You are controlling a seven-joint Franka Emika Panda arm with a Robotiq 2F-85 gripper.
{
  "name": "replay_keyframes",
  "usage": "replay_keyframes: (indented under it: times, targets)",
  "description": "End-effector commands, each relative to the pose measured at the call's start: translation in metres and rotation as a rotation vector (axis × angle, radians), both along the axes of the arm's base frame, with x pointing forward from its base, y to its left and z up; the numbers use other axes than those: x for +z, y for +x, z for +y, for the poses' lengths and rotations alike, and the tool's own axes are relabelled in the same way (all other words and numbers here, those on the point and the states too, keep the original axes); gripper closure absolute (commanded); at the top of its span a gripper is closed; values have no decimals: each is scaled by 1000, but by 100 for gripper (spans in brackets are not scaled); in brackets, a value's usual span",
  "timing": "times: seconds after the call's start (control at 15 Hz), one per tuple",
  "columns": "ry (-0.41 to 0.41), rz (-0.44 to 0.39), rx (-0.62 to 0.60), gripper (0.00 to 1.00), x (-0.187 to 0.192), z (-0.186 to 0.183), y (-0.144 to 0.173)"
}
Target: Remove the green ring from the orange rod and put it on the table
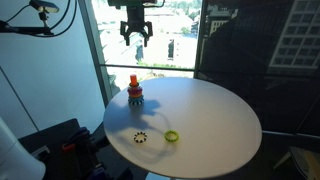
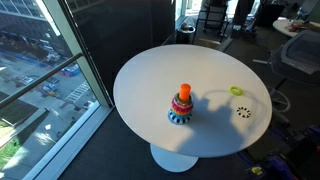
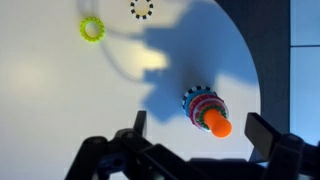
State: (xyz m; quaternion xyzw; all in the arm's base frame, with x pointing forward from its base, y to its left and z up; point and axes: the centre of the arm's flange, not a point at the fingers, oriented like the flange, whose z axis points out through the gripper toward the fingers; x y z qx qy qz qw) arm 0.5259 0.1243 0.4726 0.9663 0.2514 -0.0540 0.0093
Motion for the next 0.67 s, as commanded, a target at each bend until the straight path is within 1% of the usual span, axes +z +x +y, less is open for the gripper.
replay_keyframes:
  times: [0.0, 0.13, 0.2, 0.33, 0.6]
  targets:
    - [65, -43, -51, 0, -8, 11, 5]
    - [99, -65, -74, 0, -10, 13, 8]
    - [102, -72, -80, 0, -11, 14, 10]
    - [84, -54, -54, 0, -11, 12, 12]
    - [84, -55, -55, 0, -11, 13, 12]
